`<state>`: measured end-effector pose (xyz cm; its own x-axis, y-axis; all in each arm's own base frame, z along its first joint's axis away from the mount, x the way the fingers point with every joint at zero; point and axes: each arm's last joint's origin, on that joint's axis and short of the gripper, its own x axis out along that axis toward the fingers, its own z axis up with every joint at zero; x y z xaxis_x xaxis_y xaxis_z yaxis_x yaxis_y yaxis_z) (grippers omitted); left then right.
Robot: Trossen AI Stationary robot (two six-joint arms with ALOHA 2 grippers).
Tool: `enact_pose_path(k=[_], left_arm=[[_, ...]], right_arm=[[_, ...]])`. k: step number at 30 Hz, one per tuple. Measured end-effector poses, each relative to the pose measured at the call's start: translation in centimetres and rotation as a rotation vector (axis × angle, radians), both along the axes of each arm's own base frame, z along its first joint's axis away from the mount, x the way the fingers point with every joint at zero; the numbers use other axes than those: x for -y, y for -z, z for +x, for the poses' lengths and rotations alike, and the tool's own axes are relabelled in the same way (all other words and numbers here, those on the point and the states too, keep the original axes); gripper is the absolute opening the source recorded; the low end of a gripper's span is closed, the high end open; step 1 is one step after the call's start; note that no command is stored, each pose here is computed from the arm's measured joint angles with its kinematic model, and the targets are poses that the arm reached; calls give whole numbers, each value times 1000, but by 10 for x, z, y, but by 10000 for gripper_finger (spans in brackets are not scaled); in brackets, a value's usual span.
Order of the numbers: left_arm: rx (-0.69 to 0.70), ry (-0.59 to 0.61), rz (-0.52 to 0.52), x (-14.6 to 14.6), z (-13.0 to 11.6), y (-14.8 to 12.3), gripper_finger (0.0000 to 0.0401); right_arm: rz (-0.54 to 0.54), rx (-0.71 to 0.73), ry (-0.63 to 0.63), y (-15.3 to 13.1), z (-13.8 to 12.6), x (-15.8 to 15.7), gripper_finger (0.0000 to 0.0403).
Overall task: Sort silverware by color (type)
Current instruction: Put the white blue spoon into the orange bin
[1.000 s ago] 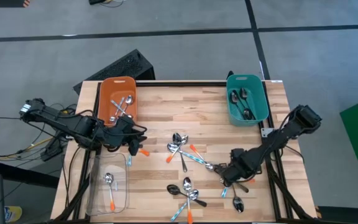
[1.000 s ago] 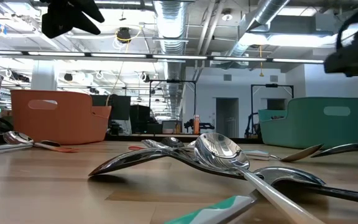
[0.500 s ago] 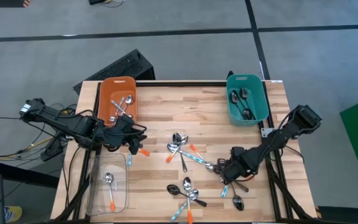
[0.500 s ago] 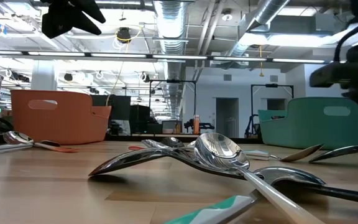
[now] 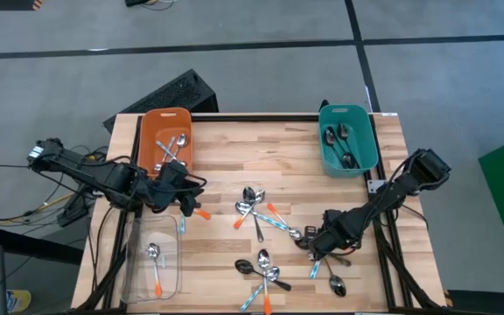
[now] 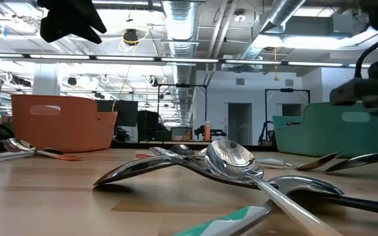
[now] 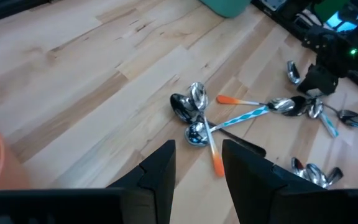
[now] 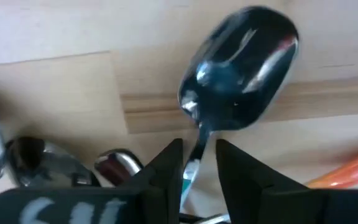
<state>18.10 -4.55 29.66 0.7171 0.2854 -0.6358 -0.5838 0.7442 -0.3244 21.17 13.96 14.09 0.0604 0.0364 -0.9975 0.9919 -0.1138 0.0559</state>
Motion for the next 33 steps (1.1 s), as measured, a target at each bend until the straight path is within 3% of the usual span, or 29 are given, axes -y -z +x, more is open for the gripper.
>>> enact_pose_path(k=[6,13,19,27,33], left_arm=[[-20,-22,12,-4,-1,1,118],[-36,-23,31,-8,0,2,118],[-40,-5,34,-9,0,1,118],[9,63,91,-7,6,-4,118],[114,198,223,-7,17,-17,118]], right_arm=[[-20,-8,-51,2,1,2,99],[-83,-8,-49,-3,-4,7,39],[-196,29,-62,-12,-1,10,18],[-527,18,-202,-44,5,22,21],[-836,53,-428,-76,20,36,23]])
